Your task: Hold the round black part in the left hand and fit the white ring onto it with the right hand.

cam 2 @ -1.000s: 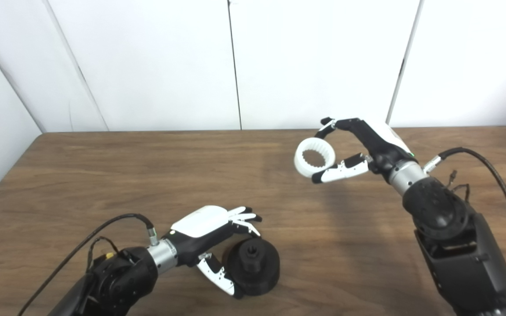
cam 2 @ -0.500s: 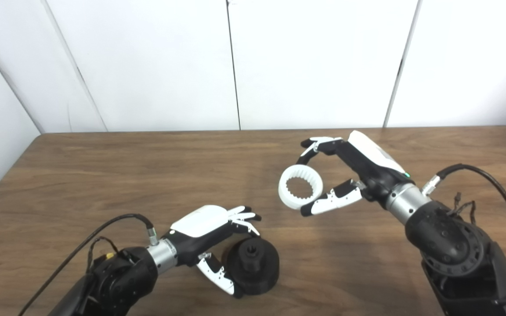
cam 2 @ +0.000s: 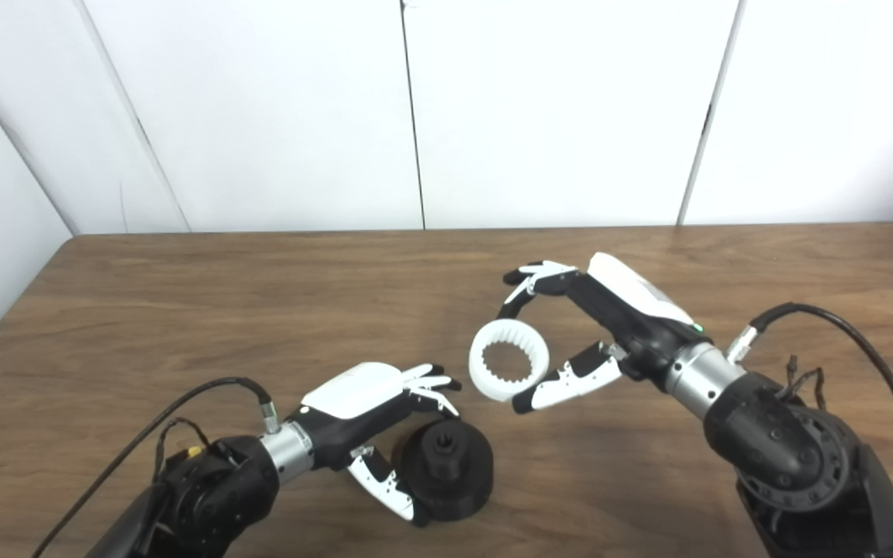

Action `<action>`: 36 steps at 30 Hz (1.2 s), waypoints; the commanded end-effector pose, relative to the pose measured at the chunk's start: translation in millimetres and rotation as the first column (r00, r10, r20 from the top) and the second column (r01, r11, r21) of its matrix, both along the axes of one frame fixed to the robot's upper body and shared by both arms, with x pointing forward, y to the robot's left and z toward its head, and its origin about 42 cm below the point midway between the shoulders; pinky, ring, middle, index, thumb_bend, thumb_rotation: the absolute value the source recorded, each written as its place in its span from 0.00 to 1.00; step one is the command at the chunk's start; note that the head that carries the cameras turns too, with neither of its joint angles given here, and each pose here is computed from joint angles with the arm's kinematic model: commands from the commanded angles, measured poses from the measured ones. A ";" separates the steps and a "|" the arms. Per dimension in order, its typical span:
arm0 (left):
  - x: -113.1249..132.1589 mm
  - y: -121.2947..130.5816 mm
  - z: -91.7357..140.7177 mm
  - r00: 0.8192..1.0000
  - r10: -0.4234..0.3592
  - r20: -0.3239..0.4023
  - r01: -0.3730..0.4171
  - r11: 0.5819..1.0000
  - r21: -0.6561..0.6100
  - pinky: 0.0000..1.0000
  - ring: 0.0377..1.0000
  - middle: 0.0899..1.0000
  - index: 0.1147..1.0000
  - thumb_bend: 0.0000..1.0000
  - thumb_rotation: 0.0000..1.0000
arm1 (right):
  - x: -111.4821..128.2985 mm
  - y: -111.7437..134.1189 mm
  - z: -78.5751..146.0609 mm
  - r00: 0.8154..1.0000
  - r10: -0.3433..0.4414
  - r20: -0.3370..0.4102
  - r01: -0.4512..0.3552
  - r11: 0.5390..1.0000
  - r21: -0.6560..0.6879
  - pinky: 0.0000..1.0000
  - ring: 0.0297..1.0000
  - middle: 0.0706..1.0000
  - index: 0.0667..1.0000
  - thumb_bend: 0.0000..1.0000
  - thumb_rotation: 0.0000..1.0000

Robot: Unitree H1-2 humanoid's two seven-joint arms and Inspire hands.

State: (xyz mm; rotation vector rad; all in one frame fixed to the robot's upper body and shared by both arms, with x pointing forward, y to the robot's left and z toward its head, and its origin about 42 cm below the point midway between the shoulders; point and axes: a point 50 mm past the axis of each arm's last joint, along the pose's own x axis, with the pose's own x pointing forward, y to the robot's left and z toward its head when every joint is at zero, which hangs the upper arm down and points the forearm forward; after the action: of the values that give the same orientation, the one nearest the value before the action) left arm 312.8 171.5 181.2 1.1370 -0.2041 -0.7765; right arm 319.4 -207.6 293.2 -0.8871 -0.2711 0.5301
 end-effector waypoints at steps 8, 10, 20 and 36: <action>1.8 -2.0 8.5 1.000 -0.008 0.019 0.008 1.000 0.010 0.91 1.00 0.95 0.64 0.86 0.29 | -7.7 11.5 3.1 0.999 0.049 0.018 -0.049 0.999 0.015 0.86 0.94 0.85 0.46 0.52 0.16; 1.7 -2.2 8.7 1.000 -0.007 0.017 0.007 1.000 0.012 0.90 1.00 0.95 0.64 0.86 0.29 | -8.2 12.8 0.7 0.999 0.053 0.013 -0.053 0.999 0.013 0.86 0.94 0.85 0.46 0.52 0.16; 2.8 -2.1 8.2 1.000 -0.006 0.017 0.006 1.000 0.013 0.89 1.00 0.95 0.64 0.86 0.29 | -9.5 21.0 -10.0 0.997 0.079 -0.007 -0.079 0.997 -0.006 0.85 0.93 0.85 0.46 0.52 0.16; 3.1 -3.3 11.4 1.000 -0.005 0.013 0.005 1.000 0.016 0.90 1.00 0.95 0.65 0.86 0.29 | -8.3 33.4 -19.8 0.993 0.115 -0.033 -0.117 0.993 -0.034 0.86 0.94 0.85 0.46 0.52 0.16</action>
State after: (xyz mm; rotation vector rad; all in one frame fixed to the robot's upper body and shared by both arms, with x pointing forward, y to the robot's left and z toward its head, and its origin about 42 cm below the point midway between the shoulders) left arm 312.8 169.2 181.5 1.1305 -0.1869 -0.7863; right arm 308.1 -178.4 259.5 -0.8872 -0.2079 0.6602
